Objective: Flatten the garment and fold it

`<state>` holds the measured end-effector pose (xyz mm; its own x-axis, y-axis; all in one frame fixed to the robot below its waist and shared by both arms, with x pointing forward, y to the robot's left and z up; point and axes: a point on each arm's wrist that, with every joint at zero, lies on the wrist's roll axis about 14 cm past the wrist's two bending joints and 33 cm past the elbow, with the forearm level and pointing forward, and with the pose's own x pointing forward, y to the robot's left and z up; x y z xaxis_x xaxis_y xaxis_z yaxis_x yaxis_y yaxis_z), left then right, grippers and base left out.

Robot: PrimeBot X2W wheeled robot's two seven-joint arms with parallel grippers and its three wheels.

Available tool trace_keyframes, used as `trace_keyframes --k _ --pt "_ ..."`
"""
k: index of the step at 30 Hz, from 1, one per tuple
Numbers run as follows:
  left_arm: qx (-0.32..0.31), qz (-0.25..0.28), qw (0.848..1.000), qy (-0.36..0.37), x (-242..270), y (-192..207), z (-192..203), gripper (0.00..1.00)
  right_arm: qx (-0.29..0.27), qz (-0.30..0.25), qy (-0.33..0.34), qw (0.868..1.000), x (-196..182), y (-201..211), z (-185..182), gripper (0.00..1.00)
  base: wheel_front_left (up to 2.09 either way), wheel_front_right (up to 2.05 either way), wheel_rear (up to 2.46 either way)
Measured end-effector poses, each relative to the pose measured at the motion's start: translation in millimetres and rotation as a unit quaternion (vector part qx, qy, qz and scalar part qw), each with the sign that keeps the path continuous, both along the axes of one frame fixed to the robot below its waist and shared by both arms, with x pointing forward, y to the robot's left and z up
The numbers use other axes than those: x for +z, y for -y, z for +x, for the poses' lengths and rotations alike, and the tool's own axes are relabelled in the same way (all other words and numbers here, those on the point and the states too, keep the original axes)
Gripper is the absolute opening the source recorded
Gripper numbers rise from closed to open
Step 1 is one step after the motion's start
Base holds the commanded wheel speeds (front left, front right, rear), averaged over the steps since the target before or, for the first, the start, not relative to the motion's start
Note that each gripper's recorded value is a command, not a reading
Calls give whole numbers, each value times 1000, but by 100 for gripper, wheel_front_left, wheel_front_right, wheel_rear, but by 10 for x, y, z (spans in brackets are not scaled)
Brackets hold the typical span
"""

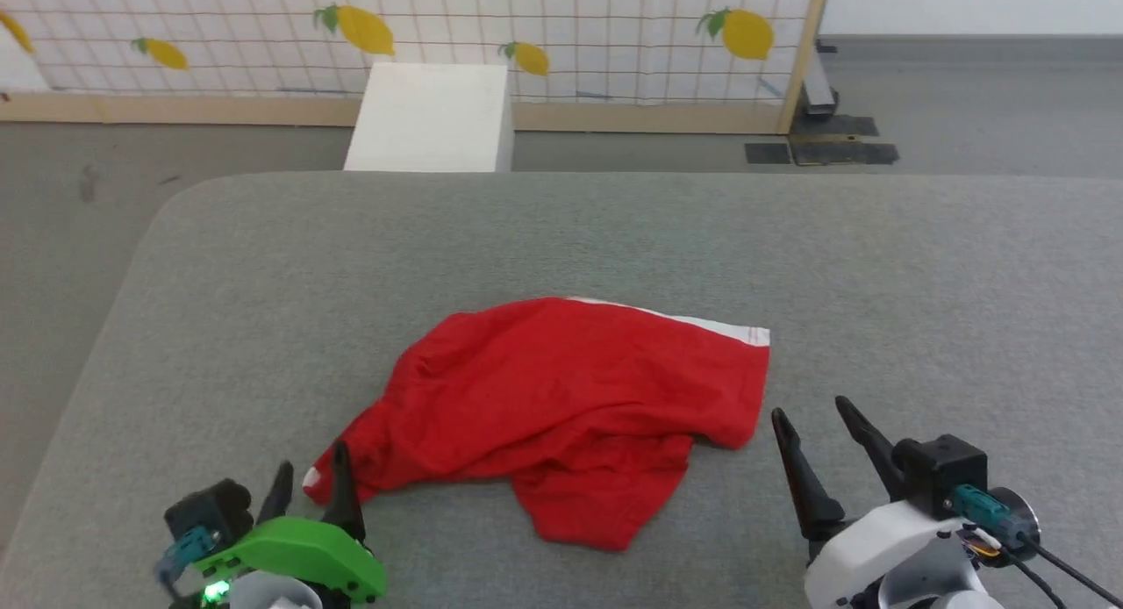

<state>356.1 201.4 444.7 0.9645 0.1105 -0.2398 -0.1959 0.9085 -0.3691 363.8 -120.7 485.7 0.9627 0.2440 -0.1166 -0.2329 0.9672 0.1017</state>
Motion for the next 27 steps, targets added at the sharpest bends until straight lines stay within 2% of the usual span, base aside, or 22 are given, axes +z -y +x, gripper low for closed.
trace_keyframes --k 2,7,11,16,19,22,26,27 --pt "11 -5 999 43 148 -24 -2 100 15 -2 -1 1000 10 -97 12 100 0 0 0" --pt "19 10 995 99 399 -58 35 100 54 -10 -8 998 5 -349 96 100 0 0 0" --pt "26 26 989 145 642 -84 98 100 95 -36 -73 992 -270 -574 110 100 0 0 0" --pt "22 36 988 149 630 -87 138 100 141 -77 -169 972 -663 -795 74 100 0 0 0" --pt "19 45 987 150 618 -104 181 100 156 -107 -225 956 -880 -825 68 100 0 0 0" --pt "15 50 988 148 595 -108 220 100 171 -139 -282 934 -1095 -845 31 100 0 0 0" --pt "17 48 989 142 554 -121 229 100 190 -163 -324 912 -1184 -923 49 100 0 0 0" --pt "18 47 989 140 543 -124 224 100 192 -162 -328 911 -1187 -935 58 94 0 0 0"
